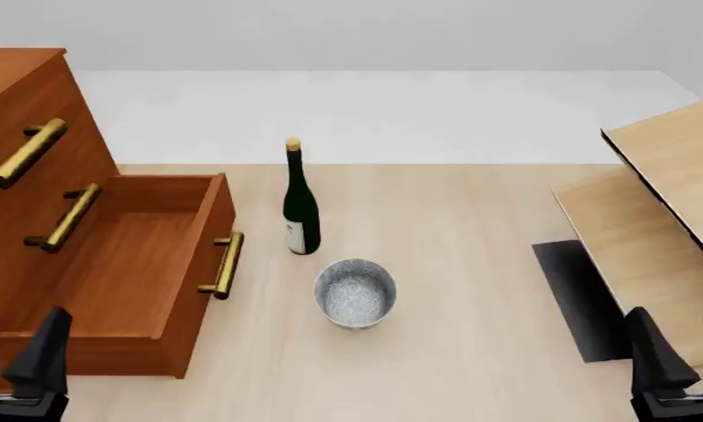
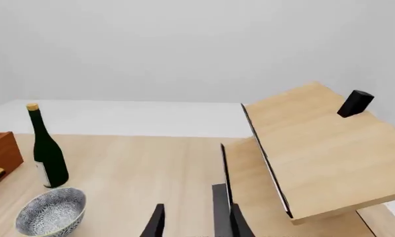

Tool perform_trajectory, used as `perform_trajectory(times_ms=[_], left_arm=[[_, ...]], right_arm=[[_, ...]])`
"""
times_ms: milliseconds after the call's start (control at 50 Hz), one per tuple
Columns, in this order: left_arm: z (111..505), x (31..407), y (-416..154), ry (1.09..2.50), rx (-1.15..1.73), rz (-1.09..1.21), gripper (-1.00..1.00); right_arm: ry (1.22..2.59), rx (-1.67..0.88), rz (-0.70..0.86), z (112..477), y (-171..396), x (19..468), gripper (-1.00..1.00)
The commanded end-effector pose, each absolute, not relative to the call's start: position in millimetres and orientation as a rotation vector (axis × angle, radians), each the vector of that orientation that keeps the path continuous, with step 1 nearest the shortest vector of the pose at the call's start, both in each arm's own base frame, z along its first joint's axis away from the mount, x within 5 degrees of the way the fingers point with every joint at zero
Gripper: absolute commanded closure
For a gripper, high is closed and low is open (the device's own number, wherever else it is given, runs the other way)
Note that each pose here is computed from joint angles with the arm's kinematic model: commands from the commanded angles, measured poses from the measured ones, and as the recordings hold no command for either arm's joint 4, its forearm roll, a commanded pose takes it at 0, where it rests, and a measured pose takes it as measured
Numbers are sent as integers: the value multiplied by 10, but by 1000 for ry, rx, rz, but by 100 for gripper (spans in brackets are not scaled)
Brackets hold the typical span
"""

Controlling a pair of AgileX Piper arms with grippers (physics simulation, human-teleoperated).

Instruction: Put the wine bottle in the bottom drawer of the cabinet.

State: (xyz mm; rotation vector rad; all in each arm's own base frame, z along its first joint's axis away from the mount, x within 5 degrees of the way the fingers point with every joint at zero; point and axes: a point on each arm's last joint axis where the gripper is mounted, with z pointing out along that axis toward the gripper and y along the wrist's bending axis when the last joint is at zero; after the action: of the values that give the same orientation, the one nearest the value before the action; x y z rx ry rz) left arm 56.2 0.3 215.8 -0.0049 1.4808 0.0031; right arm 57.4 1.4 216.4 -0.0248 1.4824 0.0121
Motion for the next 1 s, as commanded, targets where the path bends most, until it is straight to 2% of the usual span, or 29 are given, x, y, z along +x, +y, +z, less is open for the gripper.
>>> perform_trajectory(times_ms=[20, 200, 320, 460, 540, 700, 740, 780, 860, 1000], left_arm=[[2382, 585, 19, 1476, -42, 5, -100], [2739, 691, -6, 1511, -6, -21, -100], [2877, 815, -73, 1545, 120, -19, -100], [3056, 1040, -133, 1607, 114, -87, -100], [3162, 1264, -220, 1696, 125, -147, -100], [3417, 1567, -311, 1762, 187, -130, -100], [3413, 1705, -321, 1831, 139, -155, -100], [3480, 1718, -337, 1820, 163, -147, -100], [3438, 1923, -361, 1915, 169, -131, -100], [3348, 2048, -437, 2009, 214, -132, -100]], right_arm=[[1486, 3, 2, 2150, 0, 566, -100], [1487, -2, 18, 2151, 7, 566, -100], [1493, 4, 21, 2145, 6, 565, -100], [1497, 1, 27, 2142, 9, 569, -100], [1500, 10, 25, 2139, 5, 570, -100], [1505, 16, 27, 2134, 3, 572, -100], [1506, 21, 28, 2132, 2, 573, -100], [1507, 21, 29, 2129, 2, 573, -100], [1508, 22, 32, 2132, 3, 571, -100], [1511, 21, 33, 2128, 4, 571, -100]])
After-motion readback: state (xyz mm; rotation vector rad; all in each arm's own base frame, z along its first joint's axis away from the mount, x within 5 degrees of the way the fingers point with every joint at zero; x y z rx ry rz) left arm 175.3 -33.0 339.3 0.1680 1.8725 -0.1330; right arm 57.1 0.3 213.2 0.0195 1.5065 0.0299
